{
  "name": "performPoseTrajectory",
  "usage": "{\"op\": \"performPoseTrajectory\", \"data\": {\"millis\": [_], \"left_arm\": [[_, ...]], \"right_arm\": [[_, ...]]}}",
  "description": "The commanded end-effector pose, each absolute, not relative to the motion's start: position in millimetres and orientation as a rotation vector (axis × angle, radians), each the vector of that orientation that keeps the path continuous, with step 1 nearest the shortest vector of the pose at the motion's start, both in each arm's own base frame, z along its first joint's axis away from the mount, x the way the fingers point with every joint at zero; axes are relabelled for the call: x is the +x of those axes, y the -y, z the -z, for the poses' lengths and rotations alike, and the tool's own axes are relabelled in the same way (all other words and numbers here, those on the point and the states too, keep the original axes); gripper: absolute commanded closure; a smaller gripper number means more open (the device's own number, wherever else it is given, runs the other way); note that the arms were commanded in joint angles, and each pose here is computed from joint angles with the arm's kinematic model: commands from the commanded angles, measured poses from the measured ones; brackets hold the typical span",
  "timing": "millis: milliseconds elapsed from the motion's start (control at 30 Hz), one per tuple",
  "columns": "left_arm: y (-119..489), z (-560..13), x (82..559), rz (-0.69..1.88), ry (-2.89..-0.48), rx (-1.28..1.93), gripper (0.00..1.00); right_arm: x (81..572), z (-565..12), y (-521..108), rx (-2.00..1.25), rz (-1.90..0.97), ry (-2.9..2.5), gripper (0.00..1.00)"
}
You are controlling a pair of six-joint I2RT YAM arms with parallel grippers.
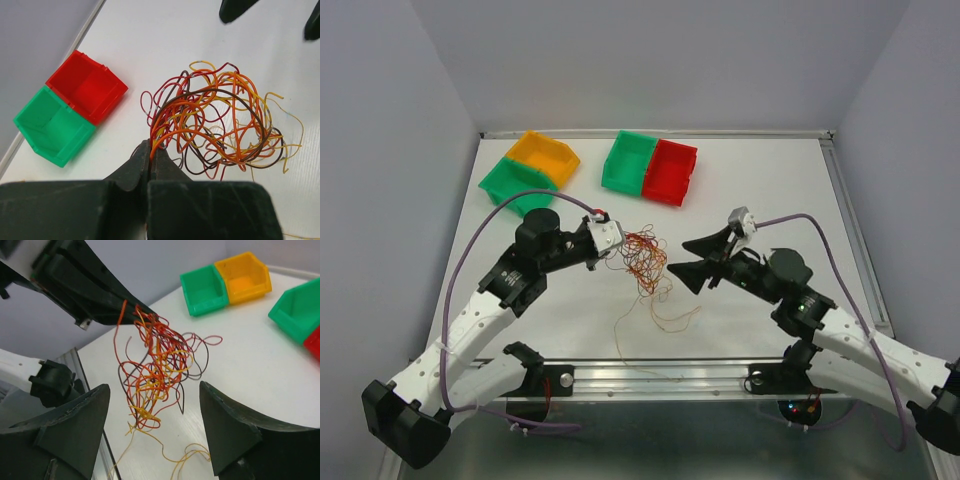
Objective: Untangle the cables
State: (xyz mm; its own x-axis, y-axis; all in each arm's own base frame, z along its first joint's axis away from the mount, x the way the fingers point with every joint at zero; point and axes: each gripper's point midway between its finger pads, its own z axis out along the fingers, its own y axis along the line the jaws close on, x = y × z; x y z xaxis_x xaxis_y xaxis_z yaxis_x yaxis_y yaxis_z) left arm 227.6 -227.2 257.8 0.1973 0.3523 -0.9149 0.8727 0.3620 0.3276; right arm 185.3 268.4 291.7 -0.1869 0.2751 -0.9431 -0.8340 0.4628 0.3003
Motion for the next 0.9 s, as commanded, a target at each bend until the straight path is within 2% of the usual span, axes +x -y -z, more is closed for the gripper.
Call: {"op": "performPoseTrajectory", "data": {"millis": [0, 200, 400, 433, 533, 567, 600, 667, 733, 867], "left_arm": [[232.9, -284.7, 222.5, 0.545, -1.283, 1.199, 1.0], [234.0, -281.8, 221.1, 0.551, -1.287, 1.207, 1.0], [236.0, -277.8, 217.9, 0.565, -1.285, 1.225, 1.0], [236.0, -275.6, 218.1, 0.563, -1.287, 1.23, 1.0], [237.8, -272.9, 218.6, 0.57, -1.293, 1.237, 1.0], [239.3, -271.6, 217.8, 0.58, -1.295, 1.243, 1.0], [239.1, -272.6, 218.3, 0.579, -1.293, 1.241, 1.0], [239.5, -273.1, 219.4, 0.584, -1.303, 1.23, 1.0], [237.0, -279.2, 220.4, 0.569, -1.296, 1.206, 0.89], [234.1, -288.1, 218.7, 0.567, -1.266, 1.152, 0.85]], "right_arm": [[195.3, -283.7, -285.0, -0.577, -1.071, -1.481, 0.25], [211.1, -280.4, -310.8, -0.608, -1.094, -1.488, 0.32], [216.7, -286.6, -318.5, -0.598, -1.115, -1.446, 0.53], [215.1, -287.5, -318.1, -0.596, -1.122, -1.434, 0.62], [211.7, -290.4, -312.6, -0.577, -1.126, -1.403, 0.79], [210.5, -291.0, -311.1, -0.573, -1.129, -1.398, 0.94], [210.9, -292.3, -308.5, -0.561, -1.124, -1.392, 0.99], [214.8, -290.4, -299.6, -0.501, -1.1, -1.404, 0.99], [229.9, -287.9, -284.5, -0.374, -1.029, -1.436, 1.0], [263.9, -254.8, -237.7, -0.084, -0.773, -1.592, 0.99]]}}
